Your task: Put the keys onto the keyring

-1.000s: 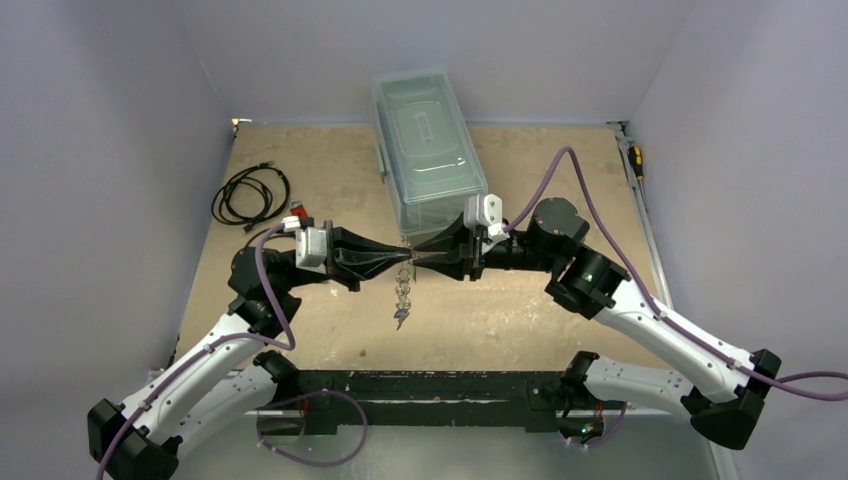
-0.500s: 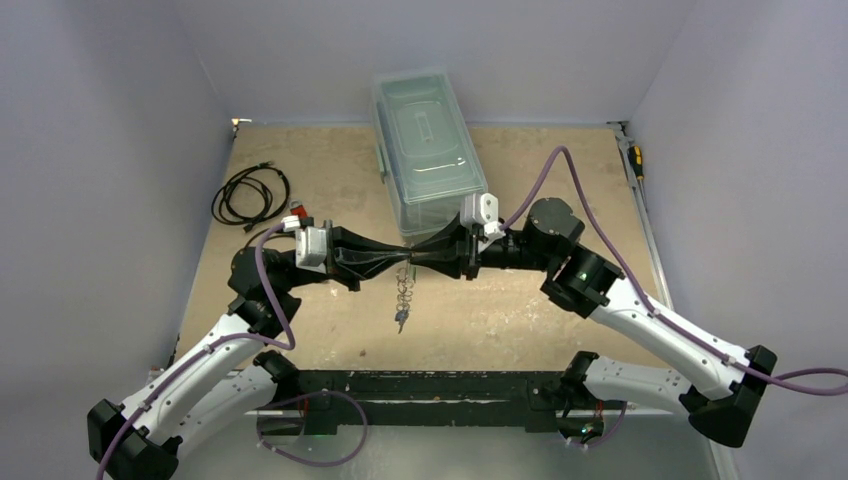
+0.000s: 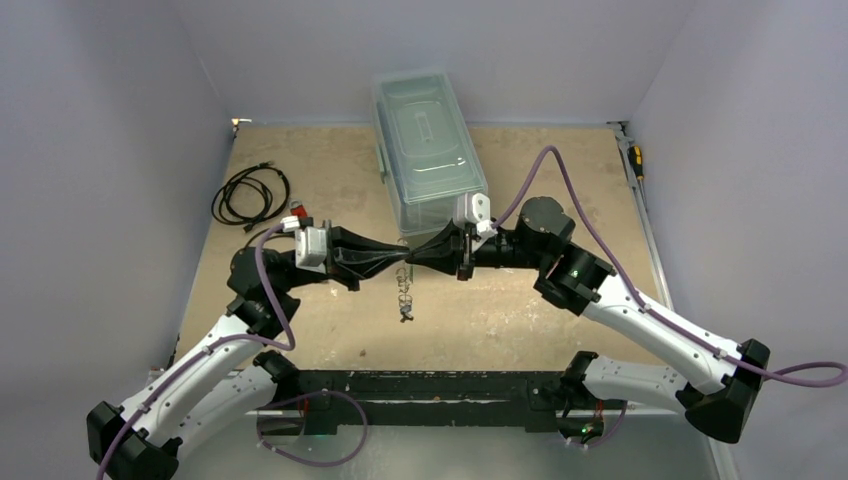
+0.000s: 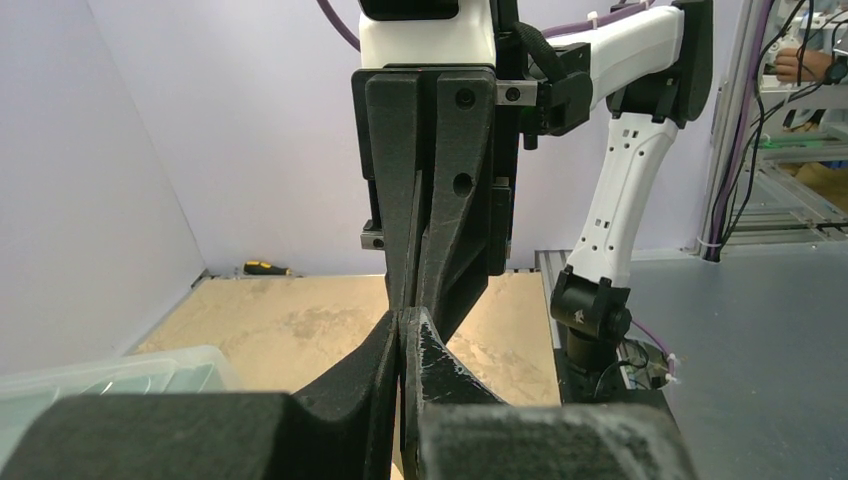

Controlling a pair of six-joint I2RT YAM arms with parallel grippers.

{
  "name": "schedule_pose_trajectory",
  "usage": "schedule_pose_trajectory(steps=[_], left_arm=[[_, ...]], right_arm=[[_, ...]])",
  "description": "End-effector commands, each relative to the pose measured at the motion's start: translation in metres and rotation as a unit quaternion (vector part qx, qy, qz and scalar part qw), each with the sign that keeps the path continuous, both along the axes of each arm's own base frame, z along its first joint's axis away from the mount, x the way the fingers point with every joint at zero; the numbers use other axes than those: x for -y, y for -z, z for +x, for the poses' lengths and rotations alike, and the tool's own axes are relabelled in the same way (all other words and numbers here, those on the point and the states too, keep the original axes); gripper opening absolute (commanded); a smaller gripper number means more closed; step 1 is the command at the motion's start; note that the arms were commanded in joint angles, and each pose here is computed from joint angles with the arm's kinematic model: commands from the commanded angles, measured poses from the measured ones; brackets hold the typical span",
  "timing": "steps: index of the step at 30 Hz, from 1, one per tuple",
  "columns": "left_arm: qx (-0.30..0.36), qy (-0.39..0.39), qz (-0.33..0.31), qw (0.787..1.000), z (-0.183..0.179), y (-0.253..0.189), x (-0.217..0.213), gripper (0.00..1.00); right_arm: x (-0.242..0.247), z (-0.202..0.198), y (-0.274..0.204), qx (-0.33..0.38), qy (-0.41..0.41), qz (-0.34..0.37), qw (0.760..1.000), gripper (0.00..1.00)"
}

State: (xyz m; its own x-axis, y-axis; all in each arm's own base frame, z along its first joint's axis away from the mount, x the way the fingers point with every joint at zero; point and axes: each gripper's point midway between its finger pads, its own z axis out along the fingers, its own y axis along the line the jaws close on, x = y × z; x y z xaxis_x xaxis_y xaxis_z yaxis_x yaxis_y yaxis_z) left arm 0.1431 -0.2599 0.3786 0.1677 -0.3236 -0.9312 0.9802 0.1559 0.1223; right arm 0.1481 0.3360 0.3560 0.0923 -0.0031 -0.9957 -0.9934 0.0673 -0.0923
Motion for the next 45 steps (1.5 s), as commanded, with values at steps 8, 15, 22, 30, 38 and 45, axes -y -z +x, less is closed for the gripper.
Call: schedule_pose_trajectory(steps=[8,15,22,30,38,45], left_arm=[[0.065,-0.048,0.05,0.995,0.009,-0.007,-0.007,0.22],[0.084,-0.041,0.13,0.987,0.012,0.02,-0.002,0.44],[0.07,-0.008,0.167,0.983,0.012,0.038,0.01,0.38],[0.058,0.025,0.178,0.982,0.008,0.049,0.021,0.25],[0.051,0.039,0.184,0.981,0.005,0.055,0.026,0.26],[0.048,0.046,0.186,0.98,0.004,0.057,0.029,0.19]], right_arm=[[0.004,0.009,0.004,0.015,0.022,-0.038,0.999,0.0],[0.027,0.042,0.041,0.013,0.112,-0.175,0.978,0.0],[0.032,0.031,0.05,0.006,0.081,-0.212,0.974,0.0],[0.03,0.011,0.039,0.007,0.03,-0.204,0.979,0.0],[0.026,0.002,0.03,0.013,0.001,-0.188,0.982,0.0],[0.024,-0.004,0.029,0.009,-0.016,-0.185,0.983,0.0]])
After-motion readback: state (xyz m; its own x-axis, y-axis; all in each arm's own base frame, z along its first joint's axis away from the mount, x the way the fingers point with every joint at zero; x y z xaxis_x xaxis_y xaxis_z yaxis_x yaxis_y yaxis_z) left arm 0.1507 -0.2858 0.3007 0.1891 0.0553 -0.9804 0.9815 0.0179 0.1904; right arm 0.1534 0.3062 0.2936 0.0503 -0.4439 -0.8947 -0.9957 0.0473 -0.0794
